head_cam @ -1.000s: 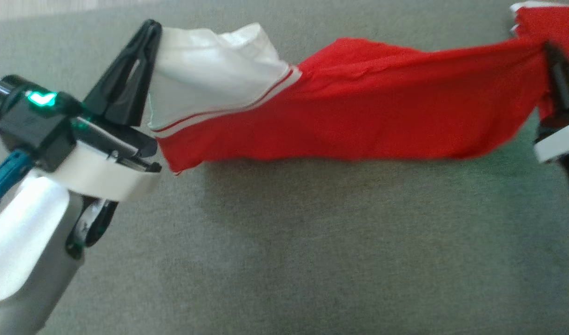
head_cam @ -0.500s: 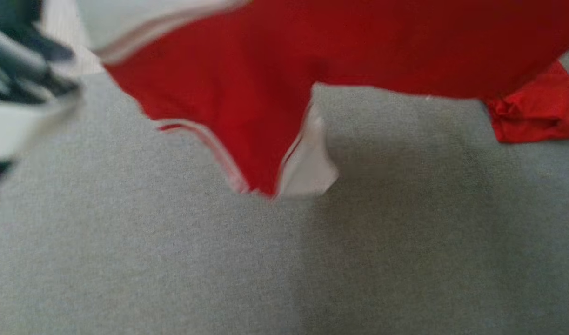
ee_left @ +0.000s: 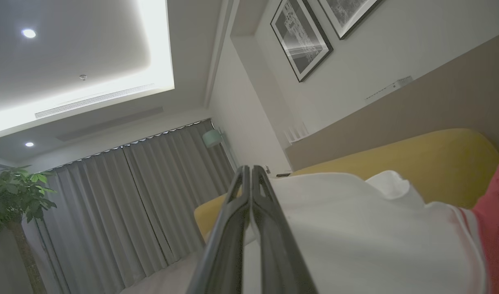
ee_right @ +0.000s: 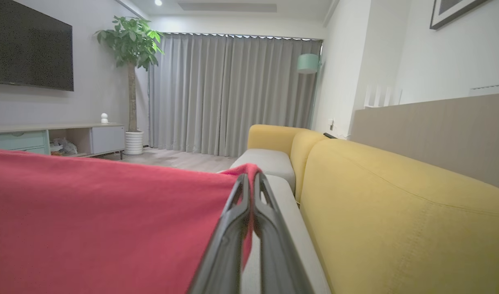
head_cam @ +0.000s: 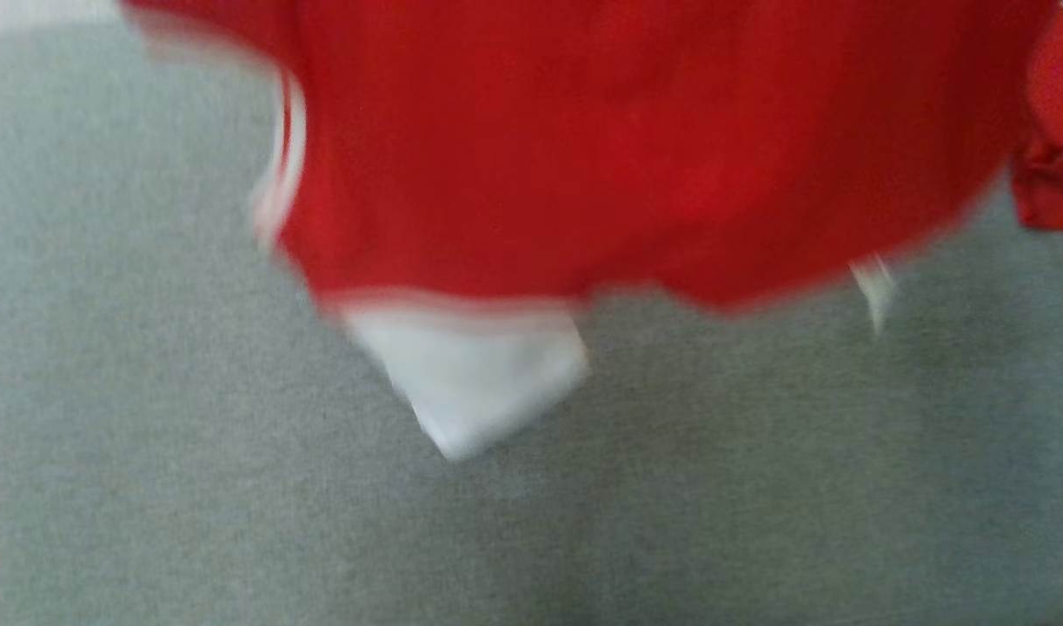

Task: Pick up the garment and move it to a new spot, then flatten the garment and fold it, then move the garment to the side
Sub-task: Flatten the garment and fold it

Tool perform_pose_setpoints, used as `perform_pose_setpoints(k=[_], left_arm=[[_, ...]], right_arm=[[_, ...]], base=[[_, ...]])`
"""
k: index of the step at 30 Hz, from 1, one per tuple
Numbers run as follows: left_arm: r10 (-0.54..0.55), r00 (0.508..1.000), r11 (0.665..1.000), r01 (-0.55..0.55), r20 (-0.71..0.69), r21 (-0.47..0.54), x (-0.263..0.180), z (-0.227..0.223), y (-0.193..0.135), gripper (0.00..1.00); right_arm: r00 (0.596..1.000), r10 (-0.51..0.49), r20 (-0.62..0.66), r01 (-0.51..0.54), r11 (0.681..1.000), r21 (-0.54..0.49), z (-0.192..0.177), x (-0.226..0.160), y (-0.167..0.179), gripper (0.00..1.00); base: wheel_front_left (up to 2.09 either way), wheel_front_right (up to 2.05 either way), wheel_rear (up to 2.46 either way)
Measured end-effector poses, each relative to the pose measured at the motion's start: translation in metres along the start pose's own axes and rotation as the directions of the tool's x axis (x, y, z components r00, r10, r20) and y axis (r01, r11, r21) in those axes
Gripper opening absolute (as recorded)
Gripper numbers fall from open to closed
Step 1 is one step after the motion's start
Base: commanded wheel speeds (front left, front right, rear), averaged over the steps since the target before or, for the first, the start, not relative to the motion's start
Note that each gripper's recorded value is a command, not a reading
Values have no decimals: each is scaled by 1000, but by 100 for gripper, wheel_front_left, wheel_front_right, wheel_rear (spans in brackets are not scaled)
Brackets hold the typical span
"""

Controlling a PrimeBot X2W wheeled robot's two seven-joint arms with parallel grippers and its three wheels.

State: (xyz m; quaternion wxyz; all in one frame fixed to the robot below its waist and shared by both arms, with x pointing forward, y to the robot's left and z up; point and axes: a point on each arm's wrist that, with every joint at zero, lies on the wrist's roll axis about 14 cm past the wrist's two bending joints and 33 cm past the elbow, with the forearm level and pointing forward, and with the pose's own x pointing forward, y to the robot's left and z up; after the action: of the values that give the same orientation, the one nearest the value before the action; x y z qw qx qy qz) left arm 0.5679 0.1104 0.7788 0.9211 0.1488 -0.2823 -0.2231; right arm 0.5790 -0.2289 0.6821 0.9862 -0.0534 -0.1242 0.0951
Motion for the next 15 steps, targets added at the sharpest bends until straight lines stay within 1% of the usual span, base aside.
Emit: perform_pose_setpoints(k=[3,6,8,12,13,15], left_arm=[[29,998,999,-31,58,30,19,-2,12,0],[28,991,999,-33,130,39,34,6,18,0],[19,987,999,-27,158,45,38,9,21,0],[-13,990,999,7,140,41,33,-4,14,0],[-26,991,999,23,129,23,29,-10,9,0],[-39,995,998,44,97,-50,16,-29,-3,0]], right_arm=[[998,4,58,-3,1000,-18,-3,24,1,0],[991,12,132,-6,999,-41,0,42,3,0],[987,14,157,-7,999,-45,-1,49,3,0],[991,30,131,-21,997,-72,-18,52,6,0],[992,31,120,-22,997,-74,-24,52,6,0],[995,30,92,-24,997,-70,-38,49,7,0]], base=[[0,0,0],[0,0,0],[0,0,0],[0,0,0],[0,0,0],[0,0,0]])
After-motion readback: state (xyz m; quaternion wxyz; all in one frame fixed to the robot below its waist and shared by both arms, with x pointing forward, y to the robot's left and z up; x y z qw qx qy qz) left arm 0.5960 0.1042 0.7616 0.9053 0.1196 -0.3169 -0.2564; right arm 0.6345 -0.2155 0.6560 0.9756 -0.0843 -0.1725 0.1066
